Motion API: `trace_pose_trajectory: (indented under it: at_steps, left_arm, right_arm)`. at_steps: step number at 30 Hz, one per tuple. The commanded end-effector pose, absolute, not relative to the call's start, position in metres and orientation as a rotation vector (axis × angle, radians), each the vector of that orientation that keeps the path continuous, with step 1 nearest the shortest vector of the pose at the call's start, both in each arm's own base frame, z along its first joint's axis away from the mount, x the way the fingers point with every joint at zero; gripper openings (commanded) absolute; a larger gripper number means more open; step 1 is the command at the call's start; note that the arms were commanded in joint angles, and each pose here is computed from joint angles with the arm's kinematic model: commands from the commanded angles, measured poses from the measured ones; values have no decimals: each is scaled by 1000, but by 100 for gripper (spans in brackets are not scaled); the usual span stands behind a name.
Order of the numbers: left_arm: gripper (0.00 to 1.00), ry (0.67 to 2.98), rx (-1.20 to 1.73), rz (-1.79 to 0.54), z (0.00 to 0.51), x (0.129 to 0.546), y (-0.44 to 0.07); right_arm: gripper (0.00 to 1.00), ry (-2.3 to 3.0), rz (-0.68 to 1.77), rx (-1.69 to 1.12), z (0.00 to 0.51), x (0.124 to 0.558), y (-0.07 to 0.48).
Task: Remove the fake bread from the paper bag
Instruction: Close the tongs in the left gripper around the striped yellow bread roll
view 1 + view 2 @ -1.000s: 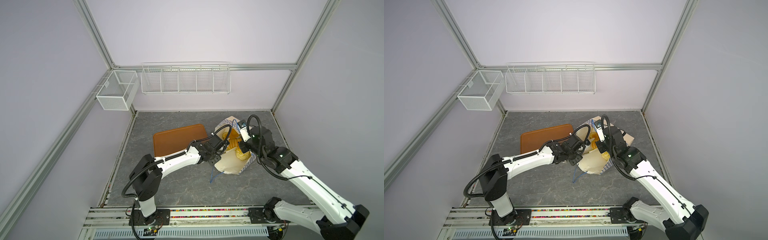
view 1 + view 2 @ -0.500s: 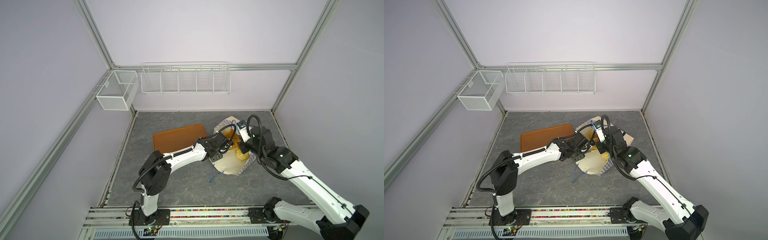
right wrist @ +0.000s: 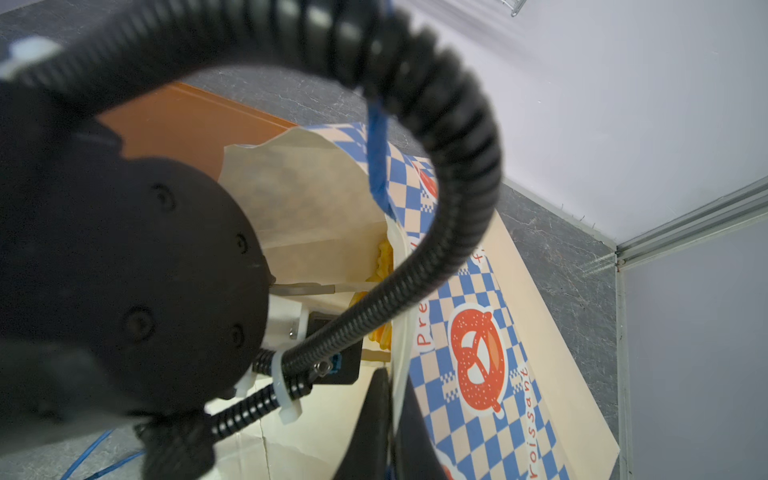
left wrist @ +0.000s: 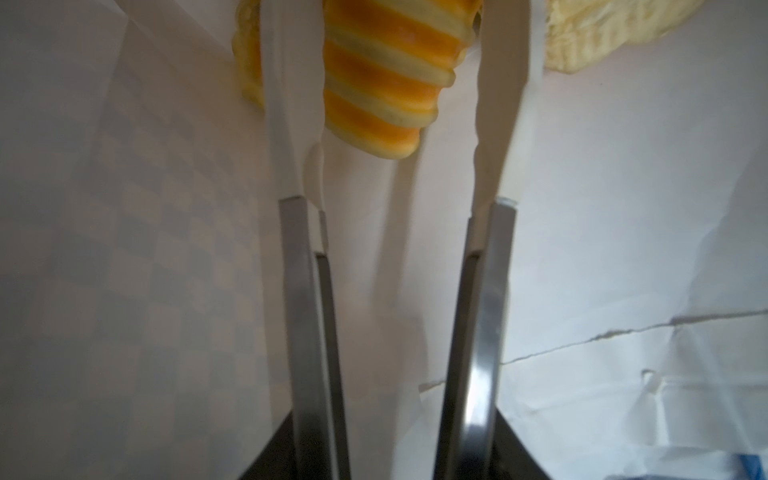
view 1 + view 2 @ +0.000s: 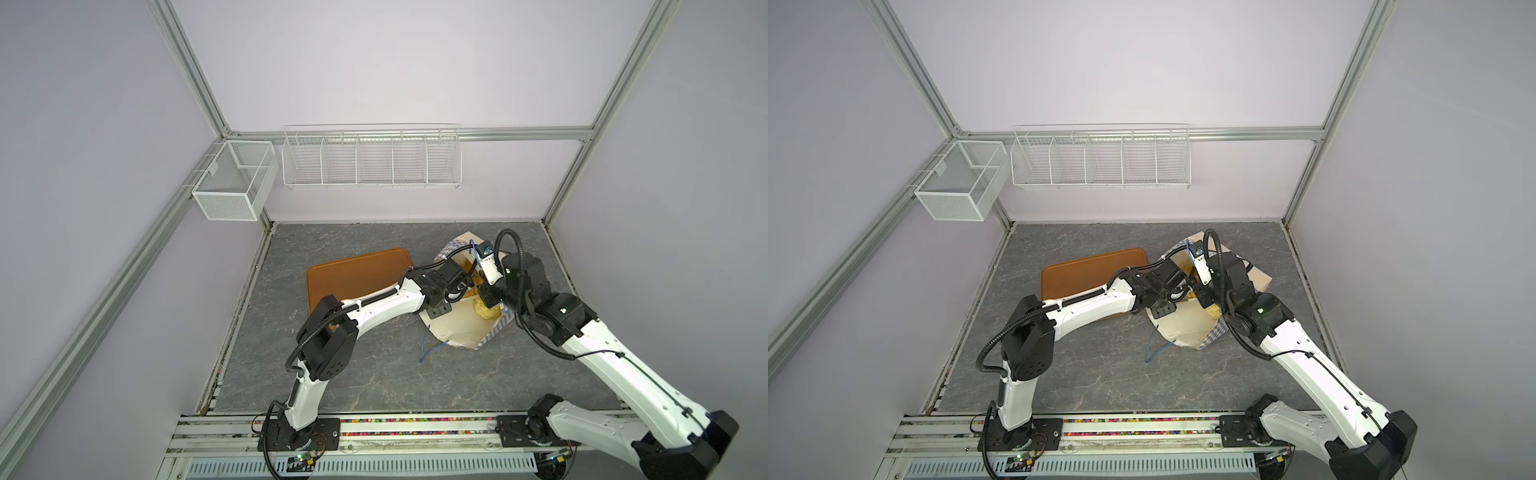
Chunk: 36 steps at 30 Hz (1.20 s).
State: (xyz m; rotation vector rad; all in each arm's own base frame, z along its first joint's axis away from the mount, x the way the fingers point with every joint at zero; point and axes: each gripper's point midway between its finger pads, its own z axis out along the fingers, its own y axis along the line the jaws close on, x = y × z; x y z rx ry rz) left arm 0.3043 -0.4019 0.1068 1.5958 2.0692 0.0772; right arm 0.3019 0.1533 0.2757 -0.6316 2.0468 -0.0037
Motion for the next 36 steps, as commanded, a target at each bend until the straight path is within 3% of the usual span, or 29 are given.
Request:
trace_pose_trajectory:
  at_steps: [1,10,21,30,36]
  left_arm:
    - [44,2100,1679,54,93,297,-401]
    - [17,2105,1650,25,107,288,-391]
    - [0,2106,1582,23,133,272,-361]
    - [0,2210,1620,42,125,246,-342]
    - [21,2210,1644,102,112,252,-343]
  right_arm:
    - [7,1974,63,-654,294,299,164]
    - [7,1986,46,-639,290,302,160]
    - [7,2022,27,-607,281,311,159]
    - [7,2034,25,-596,278,315,160]
    - [7,2030,74,-639,276,309,166]
